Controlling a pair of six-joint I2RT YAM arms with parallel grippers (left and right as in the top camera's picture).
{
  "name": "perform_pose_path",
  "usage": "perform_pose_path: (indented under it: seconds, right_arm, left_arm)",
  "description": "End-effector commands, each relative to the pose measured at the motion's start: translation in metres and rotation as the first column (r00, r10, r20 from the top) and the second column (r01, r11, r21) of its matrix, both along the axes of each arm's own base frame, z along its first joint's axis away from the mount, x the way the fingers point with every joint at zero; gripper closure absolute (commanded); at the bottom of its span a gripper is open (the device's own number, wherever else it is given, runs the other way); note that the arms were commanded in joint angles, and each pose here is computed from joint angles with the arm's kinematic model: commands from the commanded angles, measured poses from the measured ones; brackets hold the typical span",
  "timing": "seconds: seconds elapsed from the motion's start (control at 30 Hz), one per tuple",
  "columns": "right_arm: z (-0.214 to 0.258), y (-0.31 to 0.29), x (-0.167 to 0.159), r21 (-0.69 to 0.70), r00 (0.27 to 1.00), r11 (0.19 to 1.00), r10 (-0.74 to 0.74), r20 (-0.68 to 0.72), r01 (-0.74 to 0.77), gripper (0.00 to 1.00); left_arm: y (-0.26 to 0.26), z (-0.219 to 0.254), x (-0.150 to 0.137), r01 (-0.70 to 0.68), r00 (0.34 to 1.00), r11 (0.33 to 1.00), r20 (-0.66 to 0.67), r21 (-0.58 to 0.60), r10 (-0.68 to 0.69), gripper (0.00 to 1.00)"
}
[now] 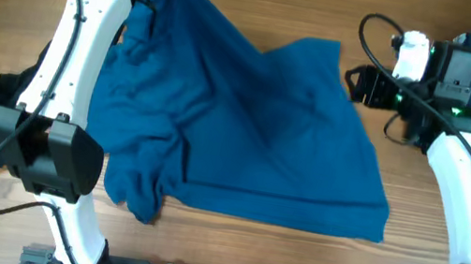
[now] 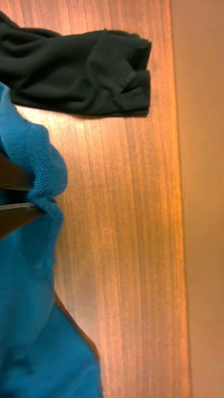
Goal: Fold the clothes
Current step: 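Grasp the top right corner with the right gripper and pull both corners outward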
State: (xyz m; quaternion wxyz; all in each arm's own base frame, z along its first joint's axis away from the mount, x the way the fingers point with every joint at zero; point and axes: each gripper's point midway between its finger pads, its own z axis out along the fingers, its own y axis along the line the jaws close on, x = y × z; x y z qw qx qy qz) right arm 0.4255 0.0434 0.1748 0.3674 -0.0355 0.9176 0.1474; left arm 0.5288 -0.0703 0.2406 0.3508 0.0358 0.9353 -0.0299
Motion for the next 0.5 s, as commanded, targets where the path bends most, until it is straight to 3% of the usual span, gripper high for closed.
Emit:
perform_pose_path:
  seconds: [0.0,0.27,0.47]
  right_arm:
    - [-0.022,-0.006,0.035,-0.001,0.998,0.999,-0.05,0.027,0.05,0.18]
    - [-0.135,0.012,0.091,0.105,0.998,0.994,-0.007,-0.065,0.014,0.21]
    - [-0.169,0.02,0.105,0.167,0.998,0.986,-0.003,-0.061,0.013,0.23]
  left_arm:
    - [0.0,0.007,-0.003,-0.024,1.0,1.0,0.005,0.002,0.024,0.96]
    - [-0.031,-0.003,-0.019,0.041,0.998,0.999,-0.057,0.011,-0.04,0.96]
    - [-0.032,-0.01,-0.029,0.048,0.994,0.999,-0.101,0.019,-0.046,0.96]
